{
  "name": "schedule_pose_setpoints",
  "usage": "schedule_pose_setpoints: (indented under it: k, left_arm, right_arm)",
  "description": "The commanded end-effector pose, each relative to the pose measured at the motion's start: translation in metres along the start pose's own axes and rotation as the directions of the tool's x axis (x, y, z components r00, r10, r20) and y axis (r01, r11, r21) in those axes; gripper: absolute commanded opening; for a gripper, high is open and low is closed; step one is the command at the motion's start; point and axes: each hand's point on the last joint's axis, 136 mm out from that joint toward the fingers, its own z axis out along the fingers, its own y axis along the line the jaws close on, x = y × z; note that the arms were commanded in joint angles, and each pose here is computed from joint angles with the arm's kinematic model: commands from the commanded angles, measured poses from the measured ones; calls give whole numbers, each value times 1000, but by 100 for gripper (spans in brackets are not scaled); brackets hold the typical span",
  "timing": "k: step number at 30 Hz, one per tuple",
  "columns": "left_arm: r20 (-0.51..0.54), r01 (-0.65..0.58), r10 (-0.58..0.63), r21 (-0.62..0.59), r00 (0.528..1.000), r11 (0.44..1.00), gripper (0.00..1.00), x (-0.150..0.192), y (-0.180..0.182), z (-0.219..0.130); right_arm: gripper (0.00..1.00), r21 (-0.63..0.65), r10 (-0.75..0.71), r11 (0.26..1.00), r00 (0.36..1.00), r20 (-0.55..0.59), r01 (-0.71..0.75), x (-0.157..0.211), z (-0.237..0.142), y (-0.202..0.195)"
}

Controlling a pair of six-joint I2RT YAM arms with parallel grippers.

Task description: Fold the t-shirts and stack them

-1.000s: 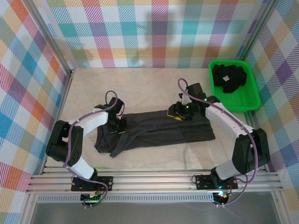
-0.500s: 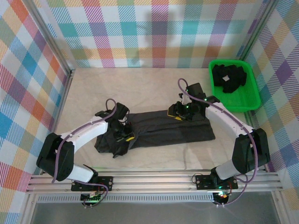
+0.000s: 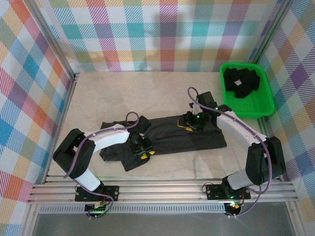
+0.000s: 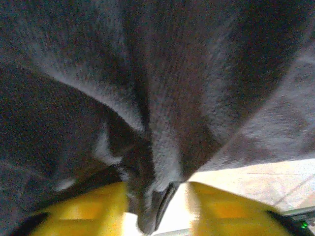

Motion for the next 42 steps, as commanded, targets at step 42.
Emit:
schedule_pose_setpoints:
  k: [42]
  left_arm:
    - [224, -209, 224, -92, 948, 974, 56, 1, -13, -58]
  right_arm:
    - [41, -30, -3, 1000, 1000, -3, 3, -2, 3, 6]
